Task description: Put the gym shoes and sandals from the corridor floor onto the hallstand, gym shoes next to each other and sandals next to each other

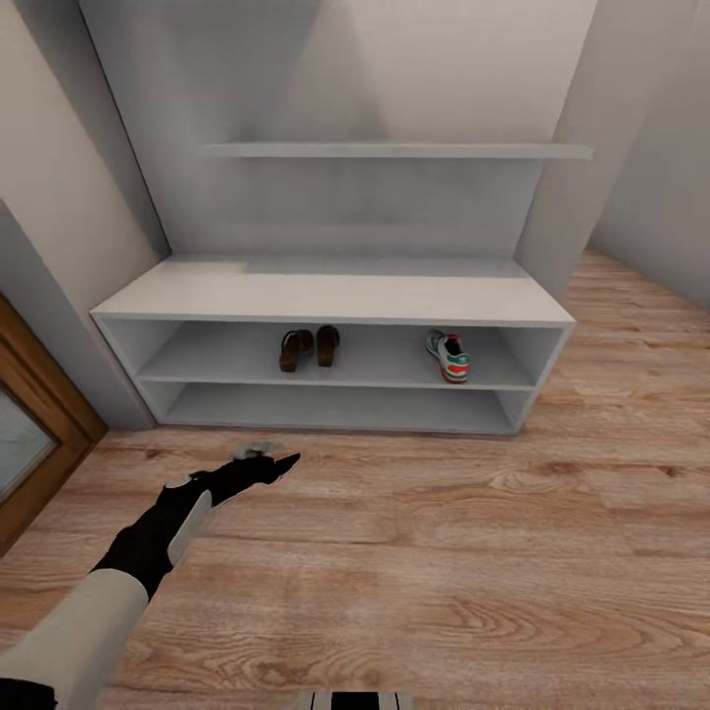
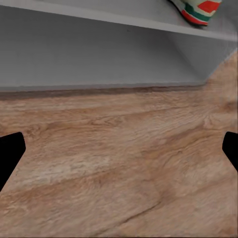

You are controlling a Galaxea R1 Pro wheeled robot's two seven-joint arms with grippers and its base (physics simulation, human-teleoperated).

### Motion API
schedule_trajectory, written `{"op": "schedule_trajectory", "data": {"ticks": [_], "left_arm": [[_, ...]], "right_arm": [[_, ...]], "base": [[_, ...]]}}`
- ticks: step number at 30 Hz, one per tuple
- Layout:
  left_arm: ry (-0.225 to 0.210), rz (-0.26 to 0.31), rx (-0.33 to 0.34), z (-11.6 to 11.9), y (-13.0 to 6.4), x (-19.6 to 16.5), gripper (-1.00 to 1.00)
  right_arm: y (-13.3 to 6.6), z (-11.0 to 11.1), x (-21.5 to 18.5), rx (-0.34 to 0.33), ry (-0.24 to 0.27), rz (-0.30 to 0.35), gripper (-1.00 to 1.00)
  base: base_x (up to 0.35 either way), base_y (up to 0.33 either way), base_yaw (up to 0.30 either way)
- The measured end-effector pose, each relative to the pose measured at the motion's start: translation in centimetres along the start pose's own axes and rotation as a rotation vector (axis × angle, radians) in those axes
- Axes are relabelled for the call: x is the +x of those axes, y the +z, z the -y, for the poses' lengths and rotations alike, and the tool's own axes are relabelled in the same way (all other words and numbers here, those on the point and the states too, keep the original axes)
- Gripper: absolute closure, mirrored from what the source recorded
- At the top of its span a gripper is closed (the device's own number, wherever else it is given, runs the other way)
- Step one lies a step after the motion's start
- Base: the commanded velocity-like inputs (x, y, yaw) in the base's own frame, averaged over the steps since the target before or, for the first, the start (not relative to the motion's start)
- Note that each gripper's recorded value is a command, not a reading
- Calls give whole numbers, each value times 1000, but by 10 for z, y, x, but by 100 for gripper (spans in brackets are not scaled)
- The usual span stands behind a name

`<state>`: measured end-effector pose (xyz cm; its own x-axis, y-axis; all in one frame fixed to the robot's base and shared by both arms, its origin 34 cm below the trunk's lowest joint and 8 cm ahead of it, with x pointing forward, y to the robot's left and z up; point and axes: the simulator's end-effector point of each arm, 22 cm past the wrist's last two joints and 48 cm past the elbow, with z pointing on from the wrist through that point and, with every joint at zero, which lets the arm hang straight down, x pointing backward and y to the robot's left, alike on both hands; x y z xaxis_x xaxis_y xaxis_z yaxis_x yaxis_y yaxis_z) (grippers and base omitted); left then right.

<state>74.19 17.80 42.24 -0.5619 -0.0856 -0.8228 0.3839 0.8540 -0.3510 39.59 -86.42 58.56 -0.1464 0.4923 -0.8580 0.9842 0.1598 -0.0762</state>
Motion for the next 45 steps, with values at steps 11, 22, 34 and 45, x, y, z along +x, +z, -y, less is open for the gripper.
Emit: {"op": "schedule_trajectory", "data": {"ticks": [11,22,34,45], "left_arm": [[-55,166,295,-21,-79,-46,-100],[-53,165,303,-21,-81,-46,-100],[-53,165,305,-21,-81,-46,-100],[-53,164,311,-17,-80,-46,-100]], "right_arm": [[2,-14,23,-25,-9,-38,100],[-66,-176,237,-286,-202,-299,100],[-272,-351,431,-735,-780,-366,100],[-346,-370,479,-813,-951,-467,100]], "base": [[-1,0,0],[0,0,0],[0,0,0],[0,0,0]]}}
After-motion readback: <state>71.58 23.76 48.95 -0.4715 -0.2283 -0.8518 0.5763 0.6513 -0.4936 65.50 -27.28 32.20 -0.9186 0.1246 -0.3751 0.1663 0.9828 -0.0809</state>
